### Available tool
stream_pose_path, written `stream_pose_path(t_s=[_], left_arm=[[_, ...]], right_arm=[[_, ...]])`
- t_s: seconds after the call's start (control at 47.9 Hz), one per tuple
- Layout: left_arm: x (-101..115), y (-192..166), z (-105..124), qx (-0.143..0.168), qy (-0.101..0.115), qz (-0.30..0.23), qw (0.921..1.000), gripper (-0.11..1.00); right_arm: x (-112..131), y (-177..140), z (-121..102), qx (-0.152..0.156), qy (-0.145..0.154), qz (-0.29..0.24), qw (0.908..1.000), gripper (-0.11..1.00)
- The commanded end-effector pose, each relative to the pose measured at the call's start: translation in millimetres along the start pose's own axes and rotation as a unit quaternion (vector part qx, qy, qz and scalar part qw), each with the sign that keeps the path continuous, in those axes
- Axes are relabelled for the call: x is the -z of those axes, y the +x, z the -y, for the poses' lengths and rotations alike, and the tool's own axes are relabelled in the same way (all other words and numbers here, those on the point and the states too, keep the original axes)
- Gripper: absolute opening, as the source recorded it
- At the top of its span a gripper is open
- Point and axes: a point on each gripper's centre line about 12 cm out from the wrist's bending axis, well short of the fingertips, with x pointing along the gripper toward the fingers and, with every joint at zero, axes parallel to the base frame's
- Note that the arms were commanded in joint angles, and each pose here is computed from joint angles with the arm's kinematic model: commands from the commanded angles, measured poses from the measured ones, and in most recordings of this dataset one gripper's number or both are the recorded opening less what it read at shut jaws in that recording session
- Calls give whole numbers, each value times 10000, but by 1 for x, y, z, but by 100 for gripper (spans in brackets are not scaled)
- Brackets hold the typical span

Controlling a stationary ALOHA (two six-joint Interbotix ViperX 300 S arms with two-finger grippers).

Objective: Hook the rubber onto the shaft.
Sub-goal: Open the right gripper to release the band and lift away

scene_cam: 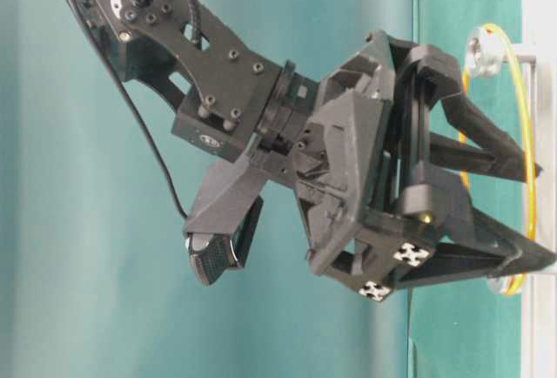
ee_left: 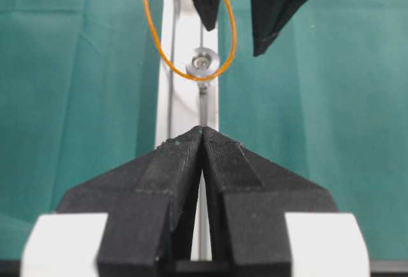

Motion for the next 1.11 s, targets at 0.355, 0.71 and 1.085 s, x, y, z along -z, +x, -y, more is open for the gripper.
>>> stream_pose_path(t_s=[0.355, 0.71, 1.085], left_arm=[[-12, -2, 0, 15, -10, 154, 9999, 0], [-12, -2, 0, 15, -2, 146, 9999, 0], [-13, -3, 0, 15, -10, 161, 9999, 0]], right_arm=[[-11, -36, -11, -279, -146, 194, 9993, 94], [-20, -74, -15, -447, -300, 359, 9979, 94], [-29, -116, -13, -586, -295, 546, 9964, 94]])
